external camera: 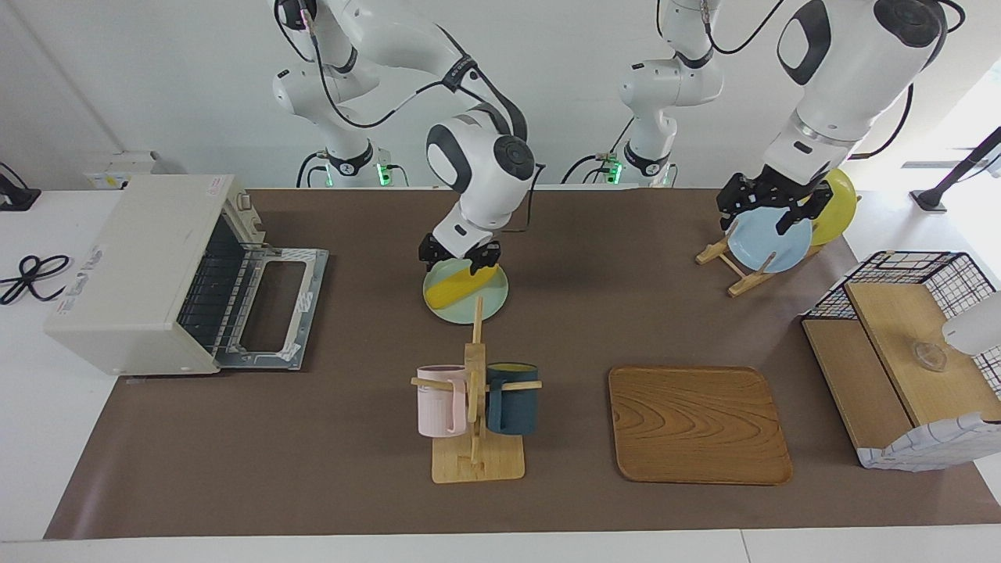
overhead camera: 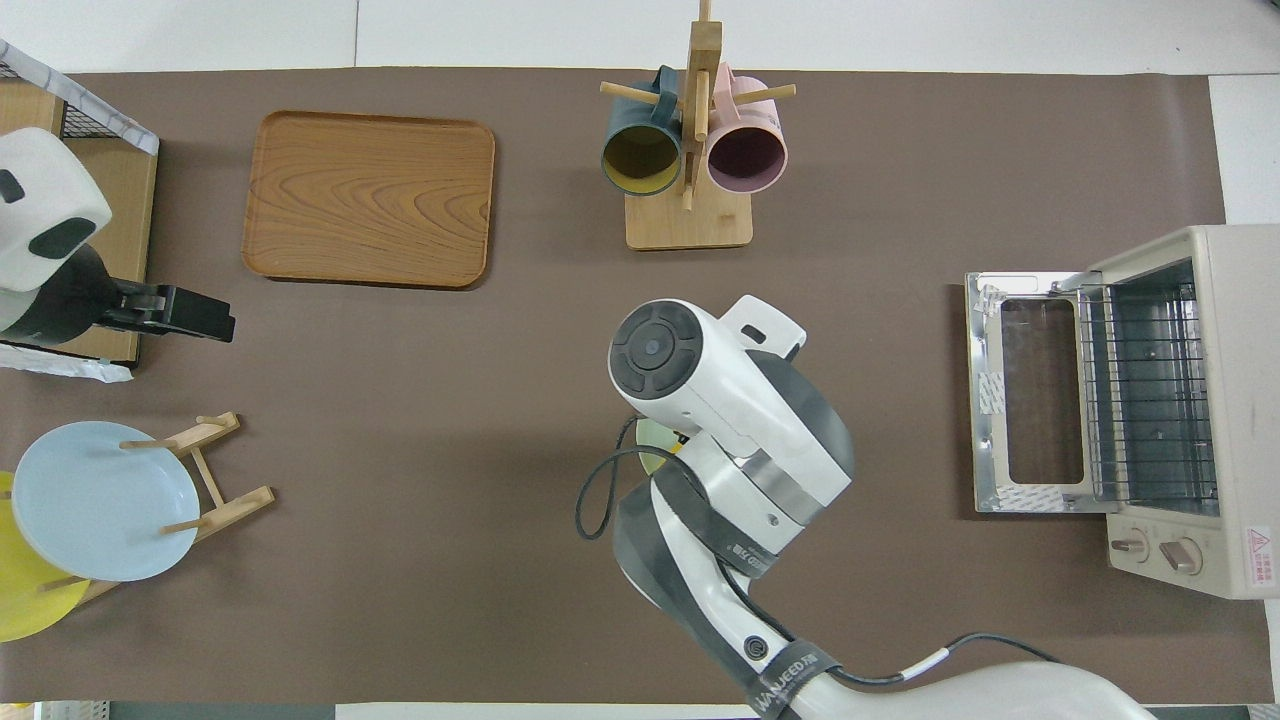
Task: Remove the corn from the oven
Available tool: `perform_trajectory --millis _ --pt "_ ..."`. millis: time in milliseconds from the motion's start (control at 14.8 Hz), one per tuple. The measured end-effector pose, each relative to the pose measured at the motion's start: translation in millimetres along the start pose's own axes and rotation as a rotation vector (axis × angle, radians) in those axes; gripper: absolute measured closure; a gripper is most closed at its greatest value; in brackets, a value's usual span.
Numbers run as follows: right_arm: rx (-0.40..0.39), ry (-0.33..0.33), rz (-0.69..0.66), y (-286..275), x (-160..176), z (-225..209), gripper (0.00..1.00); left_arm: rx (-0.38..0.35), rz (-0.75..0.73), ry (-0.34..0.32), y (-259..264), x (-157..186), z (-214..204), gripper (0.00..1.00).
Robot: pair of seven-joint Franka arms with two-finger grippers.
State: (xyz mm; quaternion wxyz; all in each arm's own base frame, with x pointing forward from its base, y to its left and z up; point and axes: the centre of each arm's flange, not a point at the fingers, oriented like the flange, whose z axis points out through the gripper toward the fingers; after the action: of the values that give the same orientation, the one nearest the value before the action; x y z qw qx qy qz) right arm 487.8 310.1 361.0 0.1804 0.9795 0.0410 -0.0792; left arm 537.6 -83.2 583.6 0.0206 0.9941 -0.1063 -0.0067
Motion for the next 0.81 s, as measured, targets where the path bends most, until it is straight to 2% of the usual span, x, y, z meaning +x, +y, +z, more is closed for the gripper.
perform_trajectory --millis 135,202,337,472,808 --pt "-0.014 -0.054 -0.013 34 -8 25 0.43 -0.017 0.059 -0.013 22 0 11 0.00" --pt "-0.014 -0.072 -0.013 51 -11 34 0.53 -0.020 0.082 -0.017 31 0 16 0.00" --pt "-0.007 -0.087 0.005 78 -15 42 0.75 -0.023 0.120 -0.023 40 0 20 0.00" --pt "-0.001 -0.102 0.033 96 -16 52 0.98 -0.064 0.146 -0.024 48 0 25 0.00" --pt "0.059 -0.079 0.083 124 -25 118 0.99 -0.153 0.257 -0.031 127 -6 68 0.00"
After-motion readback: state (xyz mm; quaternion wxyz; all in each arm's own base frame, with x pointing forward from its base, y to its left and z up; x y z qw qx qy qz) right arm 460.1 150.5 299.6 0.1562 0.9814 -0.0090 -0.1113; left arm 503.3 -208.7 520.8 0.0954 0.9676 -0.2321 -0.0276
